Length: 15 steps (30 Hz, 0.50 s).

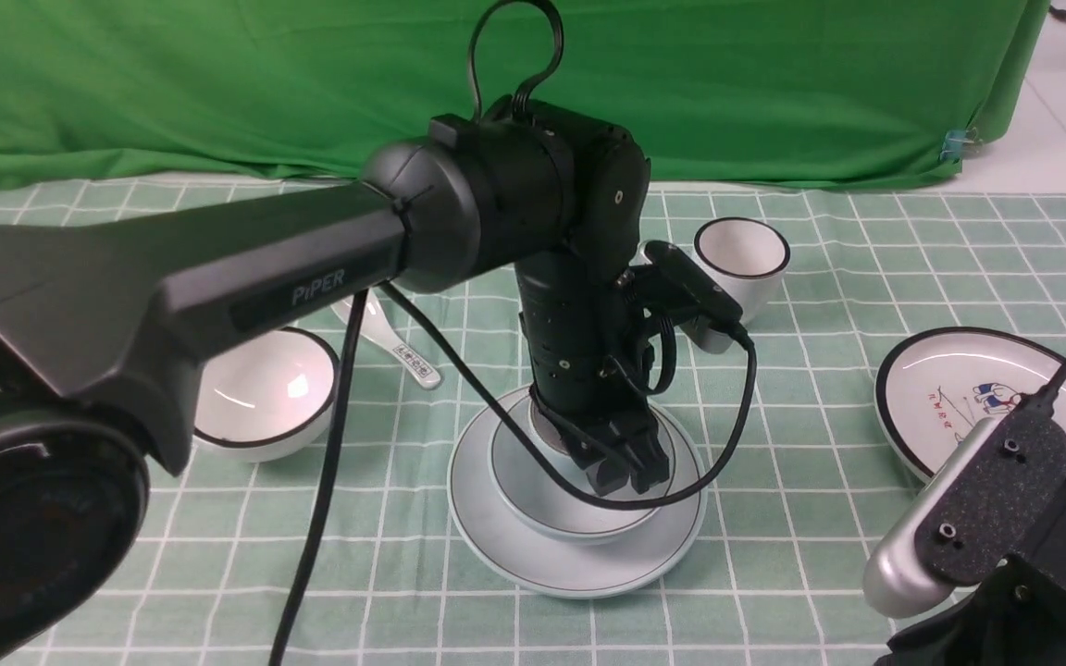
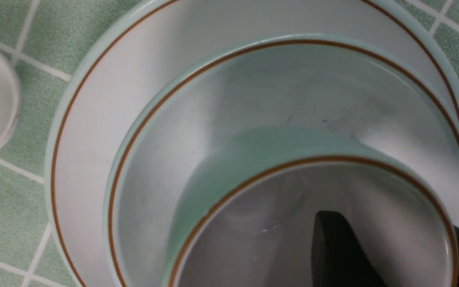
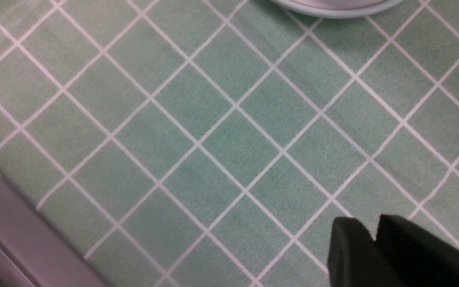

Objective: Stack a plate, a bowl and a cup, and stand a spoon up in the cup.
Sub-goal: Use the left arm to put the blue teacup into the blue rice bowl in the middle

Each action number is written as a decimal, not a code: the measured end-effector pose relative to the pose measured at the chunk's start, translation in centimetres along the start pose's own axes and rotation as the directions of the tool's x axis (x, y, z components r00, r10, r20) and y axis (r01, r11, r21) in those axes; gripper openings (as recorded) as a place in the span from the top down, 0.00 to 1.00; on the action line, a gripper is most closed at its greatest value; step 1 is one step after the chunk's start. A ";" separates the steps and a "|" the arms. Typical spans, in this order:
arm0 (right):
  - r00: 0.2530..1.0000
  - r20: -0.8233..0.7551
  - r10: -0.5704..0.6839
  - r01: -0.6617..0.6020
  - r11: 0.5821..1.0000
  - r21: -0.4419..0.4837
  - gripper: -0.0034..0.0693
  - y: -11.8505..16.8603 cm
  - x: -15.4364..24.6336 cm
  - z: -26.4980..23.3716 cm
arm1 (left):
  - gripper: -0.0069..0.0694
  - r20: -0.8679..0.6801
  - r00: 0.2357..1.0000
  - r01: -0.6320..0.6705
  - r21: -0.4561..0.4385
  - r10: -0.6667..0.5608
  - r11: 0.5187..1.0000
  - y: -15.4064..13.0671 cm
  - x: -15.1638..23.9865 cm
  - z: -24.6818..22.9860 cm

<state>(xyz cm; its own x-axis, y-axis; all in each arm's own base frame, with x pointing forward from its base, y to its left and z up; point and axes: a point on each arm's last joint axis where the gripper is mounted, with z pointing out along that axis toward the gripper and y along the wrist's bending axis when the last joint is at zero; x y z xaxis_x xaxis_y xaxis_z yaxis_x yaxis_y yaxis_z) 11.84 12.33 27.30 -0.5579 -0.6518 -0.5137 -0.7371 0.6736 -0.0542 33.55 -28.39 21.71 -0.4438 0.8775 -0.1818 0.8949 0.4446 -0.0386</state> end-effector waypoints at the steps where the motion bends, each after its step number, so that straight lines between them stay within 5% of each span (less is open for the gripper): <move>1: 1.000 0.011 0.000 0.000 1.000 0.000 0.75 0.0 -0.1 0.0 | 0.55 0.004 1.000 -0.001 -0.002 0.001 1.000 0.0 0.0 -0.2; 7: 0.999 0.038 0.025 -0.025 1.000 -0.002 0.65 0.0 -0.3 0.0 | 0.39 0.043 0.999 0.004 0.009 -0.005 1.000 -0.5 0.0 -1.9; 9: 0.998 0.047 0.029 -0.029 1.000 -0.002 0.54 0.0 -0.5 -0.1 | 0.34 0.073 0.997 0.021 0.007 -0.021 1.000 -0.8 0.1 -3.6; 15: 0.995 0.099 0.027 -0.027 1.000 0.006 0.40 -0.2 -1.8 -1.3 | 0.34 0.193 0.981 0.035 -0.045 -0.026 0.998 -1.8 0.9 -9.4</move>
<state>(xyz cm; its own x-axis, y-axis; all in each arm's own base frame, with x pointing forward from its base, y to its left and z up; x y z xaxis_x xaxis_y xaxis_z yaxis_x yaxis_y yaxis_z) 12.46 12.93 29.39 -0.5367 -0.5960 -0.5972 -0.7194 0.6931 -0.0452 31.06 -26.67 30.85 -0.4494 0.8146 -0.3666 0.8757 0.4828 -0.0009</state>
